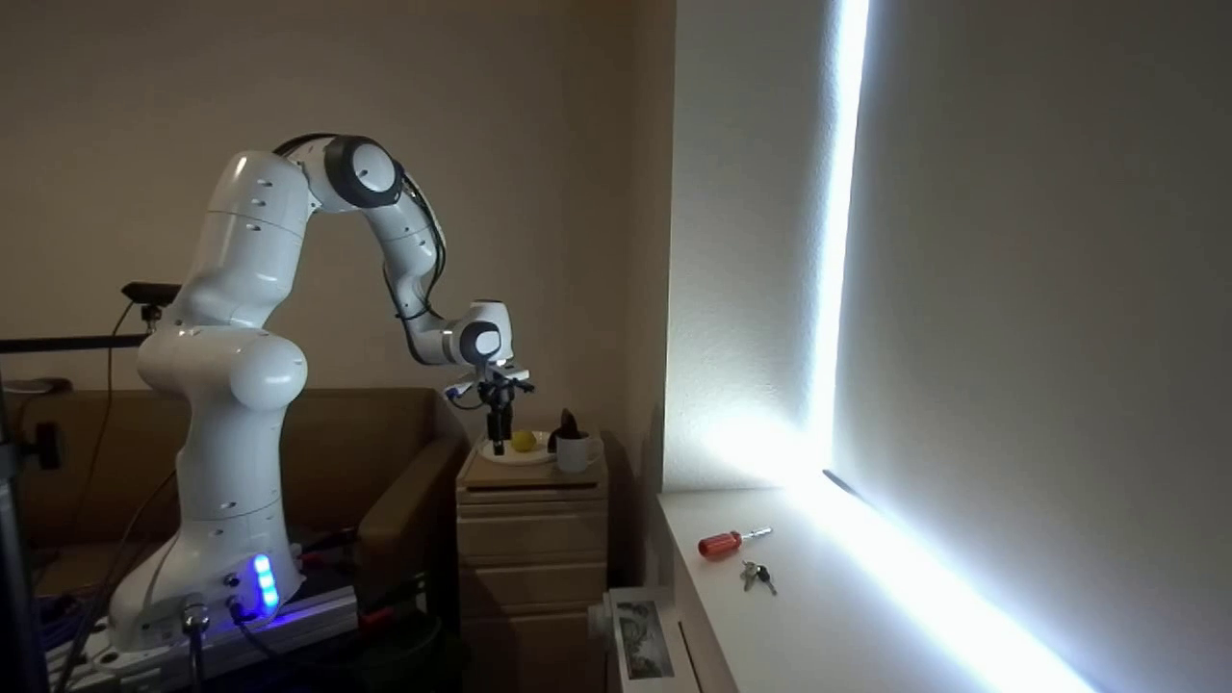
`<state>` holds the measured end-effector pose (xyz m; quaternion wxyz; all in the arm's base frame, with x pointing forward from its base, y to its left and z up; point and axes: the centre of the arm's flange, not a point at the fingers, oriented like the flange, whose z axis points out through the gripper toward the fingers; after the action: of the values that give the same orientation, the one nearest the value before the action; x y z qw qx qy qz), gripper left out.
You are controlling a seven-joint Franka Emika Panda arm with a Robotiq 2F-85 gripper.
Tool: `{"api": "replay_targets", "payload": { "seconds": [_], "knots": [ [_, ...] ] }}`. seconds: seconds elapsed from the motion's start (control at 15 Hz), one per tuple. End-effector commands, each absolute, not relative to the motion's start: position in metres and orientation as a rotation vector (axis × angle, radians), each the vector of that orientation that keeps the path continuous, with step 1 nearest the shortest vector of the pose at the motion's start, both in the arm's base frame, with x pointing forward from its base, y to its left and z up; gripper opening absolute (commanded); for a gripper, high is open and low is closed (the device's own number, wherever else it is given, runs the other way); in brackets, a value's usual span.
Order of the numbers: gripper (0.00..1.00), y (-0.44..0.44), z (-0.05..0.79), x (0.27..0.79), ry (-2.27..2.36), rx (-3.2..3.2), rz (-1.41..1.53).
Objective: Pull out the top shelf of the nightstand
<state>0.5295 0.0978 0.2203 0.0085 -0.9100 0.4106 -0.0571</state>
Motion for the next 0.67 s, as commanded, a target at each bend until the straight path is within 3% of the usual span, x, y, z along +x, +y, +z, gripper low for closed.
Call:
{"api": "replay_targets", "payload": {
  "seconds": [0.0, 0.4, 0.6],
  "knots": [
    [1.00, 0.113, 0.188, 0.537, 1.357, -2.838, -0.224],
    [1.00, 0.127, 0.149, 0.555, 1.369, -2.792, -0.048],
    [1.00, 0.129, 0.151, 0.539, 1.393, -2.808, -0.092]
  ]
}}
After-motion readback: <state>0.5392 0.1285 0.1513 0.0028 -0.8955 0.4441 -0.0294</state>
